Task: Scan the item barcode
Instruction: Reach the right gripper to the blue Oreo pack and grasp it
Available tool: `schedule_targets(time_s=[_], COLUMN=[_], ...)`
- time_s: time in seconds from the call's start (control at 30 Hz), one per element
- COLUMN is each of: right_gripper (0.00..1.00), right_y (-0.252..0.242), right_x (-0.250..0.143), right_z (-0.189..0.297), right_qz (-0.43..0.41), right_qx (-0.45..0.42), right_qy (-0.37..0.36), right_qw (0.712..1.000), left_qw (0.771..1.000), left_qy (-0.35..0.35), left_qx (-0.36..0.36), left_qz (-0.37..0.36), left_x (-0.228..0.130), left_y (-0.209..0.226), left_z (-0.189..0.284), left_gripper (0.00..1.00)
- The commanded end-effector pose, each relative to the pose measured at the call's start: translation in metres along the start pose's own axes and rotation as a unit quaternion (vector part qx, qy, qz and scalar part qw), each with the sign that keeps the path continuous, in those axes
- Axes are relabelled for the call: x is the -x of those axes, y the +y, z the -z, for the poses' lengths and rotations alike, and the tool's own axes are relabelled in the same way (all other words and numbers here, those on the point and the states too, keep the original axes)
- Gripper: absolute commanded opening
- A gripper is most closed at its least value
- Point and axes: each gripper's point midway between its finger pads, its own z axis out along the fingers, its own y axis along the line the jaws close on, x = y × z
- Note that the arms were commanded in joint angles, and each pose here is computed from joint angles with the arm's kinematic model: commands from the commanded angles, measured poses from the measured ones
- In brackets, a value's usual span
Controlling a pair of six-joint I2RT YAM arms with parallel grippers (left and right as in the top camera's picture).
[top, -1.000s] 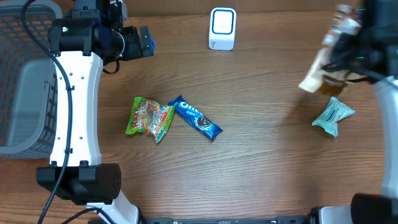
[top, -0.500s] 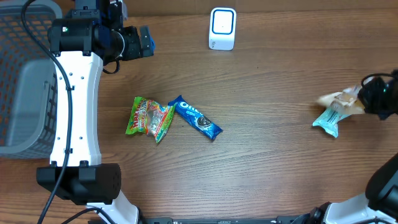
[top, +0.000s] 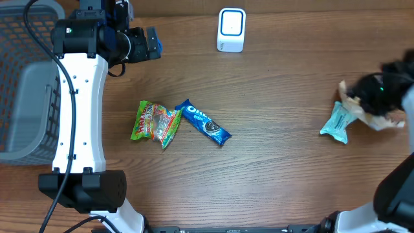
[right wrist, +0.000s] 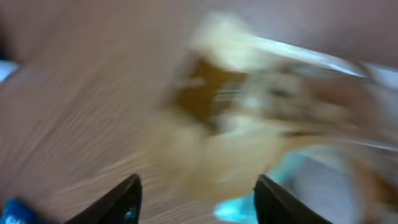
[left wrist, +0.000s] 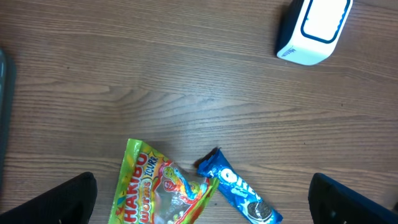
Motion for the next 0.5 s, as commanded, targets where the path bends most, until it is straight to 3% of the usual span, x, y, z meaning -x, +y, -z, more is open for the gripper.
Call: schedule_targets(time_s=[0.0, 0.2, 0.47], right_gripper=[0.65, 0.72, 0.75], right_y=[0.100, 0.159, 0.217], right_x=[-0.012, -0.051, -0.106], right_z=[0.031, 0.010, -0.002], right_qz=[0.191, 0.296, 0.422], right_qx=[0.063, 0.021, 0.079], right_qy=[-0.039, -0.035, -0.006], right_qw=[0.979, 0.954, 0.903], left_qw=[1.000, 1.000, 1.000], left_qy=[-0.002, -0.002, -0.002], left_qx=[0.000, 0.000, 0.000], left_qz=[-0.001, -0.001, -0.001], left_x=[0.001, 0.001, 0.001], left_y=[-0.003, -0.003, -0.003], left_z=[0.000, 0.000, 0.000], left_gripper=[1.00, 1.00, 1.00])
